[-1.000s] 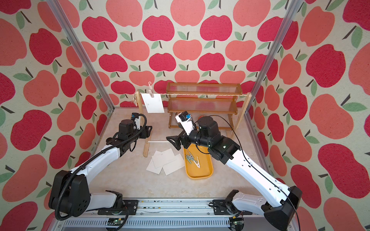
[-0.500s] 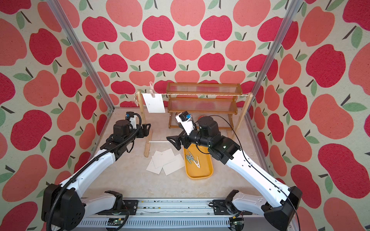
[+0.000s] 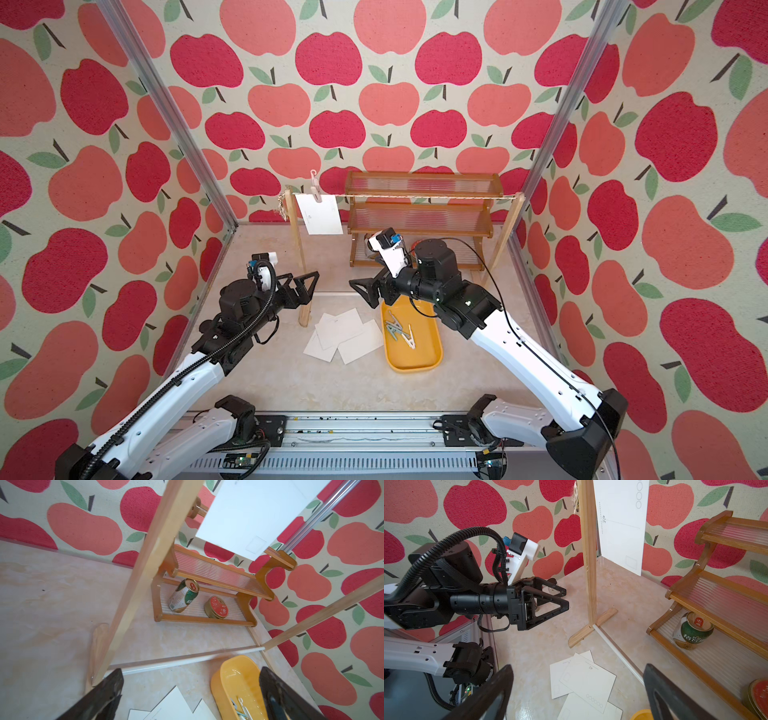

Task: Remove the postcards from the strings
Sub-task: Pinch the postcard on the clothesline.

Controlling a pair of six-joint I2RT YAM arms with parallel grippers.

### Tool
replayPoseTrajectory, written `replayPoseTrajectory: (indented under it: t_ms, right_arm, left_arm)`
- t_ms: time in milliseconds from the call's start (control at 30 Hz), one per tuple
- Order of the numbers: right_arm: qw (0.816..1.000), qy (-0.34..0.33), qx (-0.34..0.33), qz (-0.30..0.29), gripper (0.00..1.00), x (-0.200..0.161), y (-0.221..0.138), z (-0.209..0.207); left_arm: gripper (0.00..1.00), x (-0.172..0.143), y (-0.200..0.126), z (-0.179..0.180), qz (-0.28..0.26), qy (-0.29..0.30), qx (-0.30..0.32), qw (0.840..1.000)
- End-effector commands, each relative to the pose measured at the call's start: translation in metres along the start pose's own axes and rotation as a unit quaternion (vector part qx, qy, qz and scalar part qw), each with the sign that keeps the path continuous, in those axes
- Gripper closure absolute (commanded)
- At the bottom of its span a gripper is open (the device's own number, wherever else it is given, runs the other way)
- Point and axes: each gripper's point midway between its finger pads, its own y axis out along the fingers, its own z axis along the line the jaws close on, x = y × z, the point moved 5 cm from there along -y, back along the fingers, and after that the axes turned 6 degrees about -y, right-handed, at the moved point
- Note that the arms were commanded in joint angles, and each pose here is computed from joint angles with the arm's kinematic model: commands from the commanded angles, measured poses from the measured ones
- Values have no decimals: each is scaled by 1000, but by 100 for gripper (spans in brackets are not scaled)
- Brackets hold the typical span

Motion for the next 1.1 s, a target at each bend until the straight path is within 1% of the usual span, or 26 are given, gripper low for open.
replayPoseTrajectory:
  t_ms: [0, 167, 267, 433, 500, 600, 900, 1067]
  right_arm:
    - [1000, 6, 8, -4, 1, 1, -1, 1]
    - [1000, 5, 9, -5, 1, 2, -2, 1]
    - [1000, 5, 7, -6, 1, 3, -4, 1]
    - [1000, 1, 3, -8, 1, 4, -10, 2]
    - [1000, -1, 2, -6, 1, 5, -11, 1]
    - [1000, -4, 2, -3, 1, 6, -11, 2]
    - [1000, -10, 1, 1, 1, 9, -12, 1]
    - [1000, -8, 4, 4, 1, 7, -8, 0]
  left_arm:
    - [1, 7, 8, -28, -50, -18, -86, 995]
    - [1, 8, 29, -41, -98, -5, -136, 986]
    - [0, 7, 48, -40, -107, -3, -142, 984]
    - [0, 15, 72, -36, -134, -13, -167, 977]
    - [0, 22, 78, -35, -157, -17, -182, 971]
    - [0, 33, 87, -35, -174, -22, -195, 965]
    - [0, 62, 101, -41, -203, -21, -223, 953]
    - [1, 67, 107, -51, -202, -19, -242, 949]
